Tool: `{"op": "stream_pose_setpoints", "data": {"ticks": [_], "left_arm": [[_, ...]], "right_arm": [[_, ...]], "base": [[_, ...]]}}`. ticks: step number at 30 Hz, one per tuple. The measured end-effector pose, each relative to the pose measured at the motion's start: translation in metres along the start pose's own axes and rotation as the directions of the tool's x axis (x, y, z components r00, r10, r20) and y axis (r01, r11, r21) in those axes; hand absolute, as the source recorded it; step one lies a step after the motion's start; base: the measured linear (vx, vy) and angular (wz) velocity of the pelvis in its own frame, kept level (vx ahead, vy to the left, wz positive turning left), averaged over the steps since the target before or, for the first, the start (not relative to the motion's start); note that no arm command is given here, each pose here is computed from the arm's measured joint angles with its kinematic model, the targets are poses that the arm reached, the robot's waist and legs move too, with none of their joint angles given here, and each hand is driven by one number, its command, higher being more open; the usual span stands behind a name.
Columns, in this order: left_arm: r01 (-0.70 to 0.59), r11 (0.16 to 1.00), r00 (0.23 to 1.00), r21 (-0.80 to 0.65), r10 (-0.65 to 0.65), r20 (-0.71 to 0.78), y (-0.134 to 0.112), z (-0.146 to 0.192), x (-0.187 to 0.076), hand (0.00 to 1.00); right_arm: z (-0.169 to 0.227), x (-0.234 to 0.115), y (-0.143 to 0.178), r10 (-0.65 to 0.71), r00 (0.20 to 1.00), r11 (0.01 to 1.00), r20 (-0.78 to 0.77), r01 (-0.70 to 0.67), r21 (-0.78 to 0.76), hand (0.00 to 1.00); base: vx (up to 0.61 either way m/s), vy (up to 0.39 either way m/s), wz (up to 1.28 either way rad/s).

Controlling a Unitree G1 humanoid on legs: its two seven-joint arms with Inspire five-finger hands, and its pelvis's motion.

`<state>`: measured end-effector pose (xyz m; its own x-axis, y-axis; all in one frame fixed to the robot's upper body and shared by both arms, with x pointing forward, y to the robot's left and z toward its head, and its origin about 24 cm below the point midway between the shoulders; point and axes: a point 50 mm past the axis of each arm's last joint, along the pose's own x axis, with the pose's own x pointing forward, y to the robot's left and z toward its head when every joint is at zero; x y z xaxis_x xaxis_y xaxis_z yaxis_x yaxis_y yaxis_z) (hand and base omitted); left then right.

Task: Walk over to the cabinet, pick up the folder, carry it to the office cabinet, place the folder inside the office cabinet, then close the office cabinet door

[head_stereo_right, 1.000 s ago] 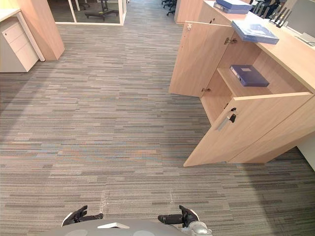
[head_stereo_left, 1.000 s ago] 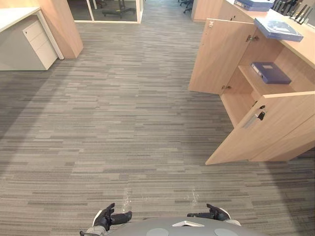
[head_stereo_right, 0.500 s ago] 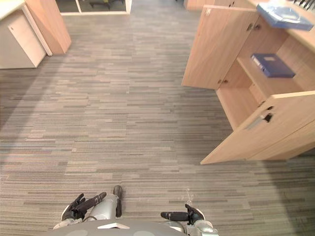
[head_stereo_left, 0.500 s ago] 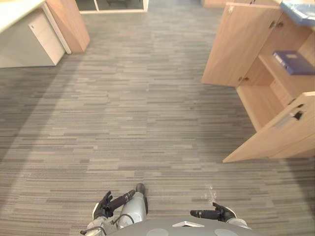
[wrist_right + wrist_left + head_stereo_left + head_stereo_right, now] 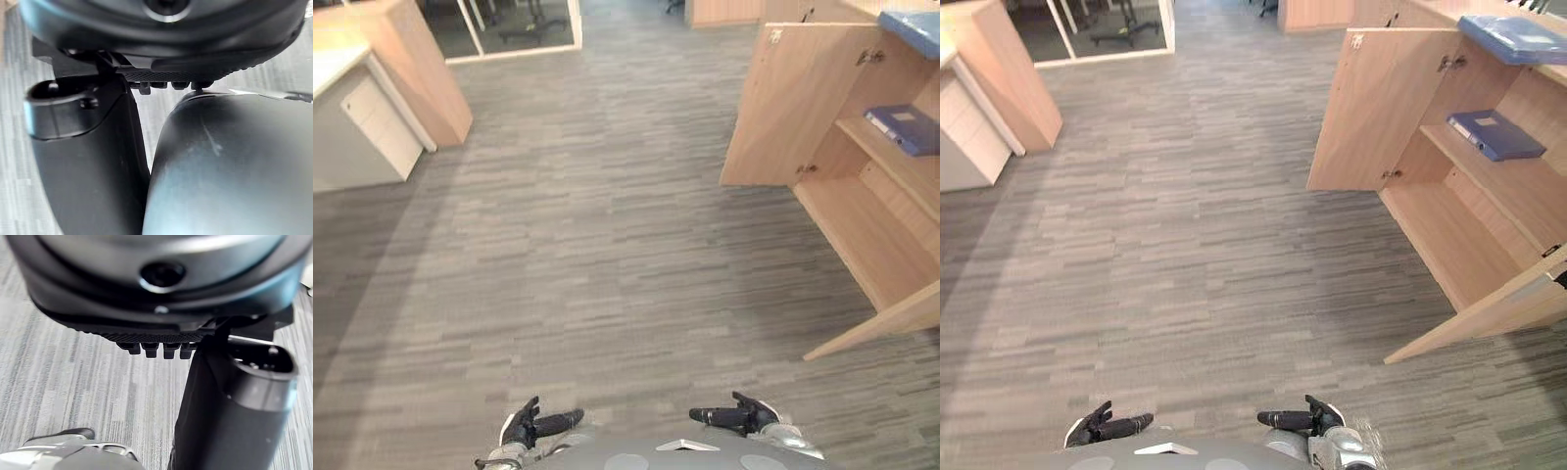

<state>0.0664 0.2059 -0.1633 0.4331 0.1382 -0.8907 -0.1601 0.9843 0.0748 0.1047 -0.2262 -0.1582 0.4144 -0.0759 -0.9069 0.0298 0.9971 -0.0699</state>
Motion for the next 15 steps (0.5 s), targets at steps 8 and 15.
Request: {"op": "stream_pose_setpoints", "data": {"ticks": [8,15], "left_arm": [[0.03,0.999,0.999,0.026,-0.031,0.023,-0.004,0.016,0.006,1.0],[0.014,1.0,0.999,-0.028,-0.015,-0.039,0.0,0.002,0.004,1.0]], "right_arm": [[0.03,0.001,0.008,-0.018,0.988,0.989,0.152,-0.004,0.145,1.0],[0.033,0.002,0.026,0.018,0.988,0.986,0.156,-0.044,0.161,1.0]], "base": [[-0.13,-0.121,0.25],[0.42,-0.243,-0.03]]}}
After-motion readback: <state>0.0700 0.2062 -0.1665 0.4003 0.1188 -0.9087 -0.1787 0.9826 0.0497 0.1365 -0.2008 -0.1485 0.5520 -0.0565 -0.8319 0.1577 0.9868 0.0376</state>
